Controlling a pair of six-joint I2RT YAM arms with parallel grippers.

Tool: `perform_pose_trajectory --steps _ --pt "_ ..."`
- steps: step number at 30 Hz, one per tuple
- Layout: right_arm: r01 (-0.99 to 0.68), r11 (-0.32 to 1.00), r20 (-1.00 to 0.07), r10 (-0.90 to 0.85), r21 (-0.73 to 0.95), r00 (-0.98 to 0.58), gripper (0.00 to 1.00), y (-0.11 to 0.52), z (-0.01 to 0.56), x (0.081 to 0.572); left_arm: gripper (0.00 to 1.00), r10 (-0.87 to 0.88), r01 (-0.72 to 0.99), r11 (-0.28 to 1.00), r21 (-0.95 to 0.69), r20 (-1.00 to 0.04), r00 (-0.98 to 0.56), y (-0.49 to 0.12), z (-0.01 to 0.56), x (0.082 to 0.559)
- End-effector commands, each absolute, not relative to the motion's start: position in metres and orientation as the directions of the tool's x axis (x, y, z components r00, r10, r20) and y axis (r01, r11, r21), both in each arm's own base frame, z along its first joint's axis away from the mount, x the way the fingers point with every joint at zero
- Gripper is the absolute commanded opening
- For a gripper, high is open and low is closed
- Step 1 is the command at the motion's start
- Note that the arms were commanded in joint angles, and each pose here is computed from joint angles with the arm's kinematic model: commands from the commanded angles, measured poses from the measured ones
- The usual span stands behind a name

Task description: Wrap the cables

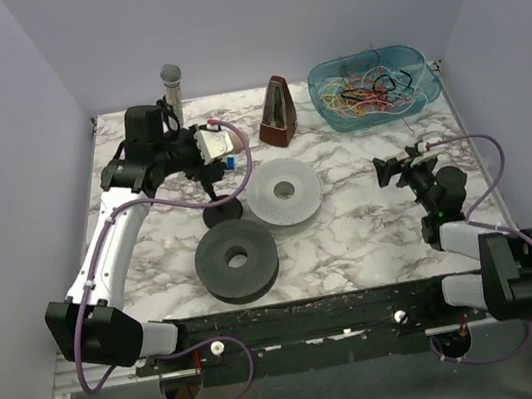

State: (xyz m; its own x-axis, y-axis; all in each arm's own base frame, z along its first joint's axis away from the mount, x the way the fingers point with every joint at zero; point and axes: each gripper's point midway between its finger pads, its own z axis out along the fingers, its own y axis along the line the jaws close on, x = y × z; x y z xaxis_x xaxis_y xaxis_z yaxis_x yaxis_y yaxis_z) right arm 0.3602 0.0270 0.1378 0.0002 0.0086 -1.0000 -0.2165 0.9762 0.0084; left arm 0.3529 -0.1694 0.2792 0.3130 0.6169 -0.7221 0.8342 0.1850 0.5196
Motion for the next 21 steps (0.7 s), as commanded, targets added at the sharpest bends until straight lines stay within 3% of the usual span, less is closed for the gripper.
perform_pose_trajectory --steps 1,11,21 --pt "-0.300 0.952 -0.998 -0.043 -0.055 0.046 1.00 0.040 0.186 0.362 0.00 0.569 0.769 0.357 0.531 -0.776 0.272 -0.171 0.337 0.366" --pt "-0.552 0.832 -0.979 0.057 -0.060 0.193 1.00 0.093 0.320 0.317 0.00 0.556 0.705 0.437 0.558 -0.784 0.276 -0.175 0.403 0.360" --pt "-0.746 0.648 -0.949 0.114 -0.154 0.295 1.00 0.147 0.428 0.251 0.00 0.467 0.740 0.360 0.568 -0.796 0.384 -0.225 0.466 0.319"
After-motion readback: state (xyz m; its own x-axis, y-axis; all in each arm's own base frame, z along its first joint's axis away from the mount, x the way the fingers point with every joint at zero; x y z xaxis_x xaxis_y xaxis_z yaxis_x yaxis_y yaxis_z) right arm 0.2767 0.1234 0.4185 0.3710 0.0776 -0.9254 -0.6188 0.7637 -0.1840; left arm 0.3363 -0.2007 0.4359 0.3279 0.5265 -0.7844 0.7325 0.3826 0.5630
